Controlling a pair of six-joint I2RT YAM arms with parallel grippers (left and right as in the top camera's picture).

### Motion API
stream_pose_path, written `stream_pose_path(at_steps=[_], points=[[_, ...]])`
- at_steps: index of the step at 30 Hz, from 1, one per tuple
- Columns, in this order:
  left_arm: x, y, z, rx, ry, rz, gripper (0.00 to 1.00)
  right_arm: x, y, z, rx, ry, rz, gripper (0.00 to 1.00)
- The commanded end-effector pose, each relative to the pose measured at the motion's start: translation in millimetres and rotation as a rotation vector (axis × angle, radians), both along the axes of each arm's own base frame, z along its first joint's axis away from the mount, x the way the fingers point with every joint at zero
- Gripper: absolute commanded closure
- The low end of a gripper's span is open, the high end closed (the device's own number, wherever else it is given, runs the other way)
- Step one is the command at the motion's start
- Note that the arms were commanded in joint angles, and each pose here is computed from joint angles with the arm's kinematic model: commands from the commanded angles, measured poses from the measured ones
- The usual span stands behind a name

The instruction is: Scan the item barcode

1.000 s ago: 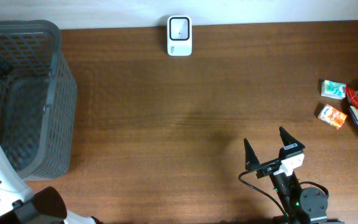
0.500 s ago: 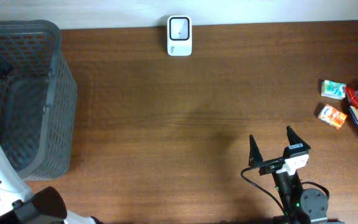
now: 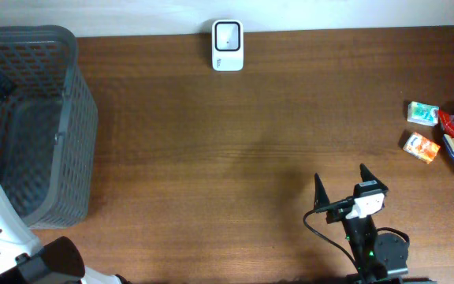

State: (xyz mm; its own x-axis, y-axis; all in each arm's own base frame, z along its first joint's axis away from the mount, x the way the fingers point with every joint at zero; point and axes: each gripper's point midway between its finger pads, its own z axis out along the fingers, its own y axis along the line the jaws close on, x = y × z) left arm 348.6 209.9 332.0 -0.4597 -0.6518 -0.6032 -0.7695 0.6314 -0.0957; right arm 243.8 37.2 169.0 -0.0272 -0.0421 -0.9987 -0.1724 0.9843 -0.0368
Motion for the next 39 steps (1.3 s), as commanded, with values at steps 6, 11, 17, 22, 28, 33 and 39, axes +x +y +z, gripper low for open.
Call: stream_pose_path(at_steps=[6, 11, 17, 22, 28, 33, 39], points=[[-1.2, 3.0, 0.5, -0.001, -0.004, 0.016, 0.01, -0.1, -3.1, -12.2, -0.012, 0.038, -0.019, 0.02], [-1.3, 3.0, 0.5, -0.001, -0.003, 0.016, 0.01, 0.5, -8.1, -13.1, -0.014, 0.042, -0.048, 0.02], [-1.2, 3.0, 0.5, -0.001, -0.004, 0.016, 0.01, 1.9, -25.1, -13.8, -0.018, 0.045, -0.125, 0.02], [-1.3, 3.0, 0.5, -0.001, -0.003, 0.016, 0.01, 2.0, -28.1, -13.9, -0.018, 0.045, -0.138, 0.02], [-1.3, 3.0, 0.5, -0.001, -0.003, 0.016, 0.01, 2.0, -28.2, -14.1, -0.041, 0.043, -0.137, 0.02], [-1.3, 3.0, 0.5, -0.001, -0.003, 0.016, 0.01, 2.0, -26.9, -13.7, -0.039, 0.042, -0.129, 0.02], [-1.2, 3.0, 0.5, -0.001, -0.004, 0.016, 0.01, 2.0, -27.0, -13.7, -0.039, 0.042, -0.13, 0.02]])
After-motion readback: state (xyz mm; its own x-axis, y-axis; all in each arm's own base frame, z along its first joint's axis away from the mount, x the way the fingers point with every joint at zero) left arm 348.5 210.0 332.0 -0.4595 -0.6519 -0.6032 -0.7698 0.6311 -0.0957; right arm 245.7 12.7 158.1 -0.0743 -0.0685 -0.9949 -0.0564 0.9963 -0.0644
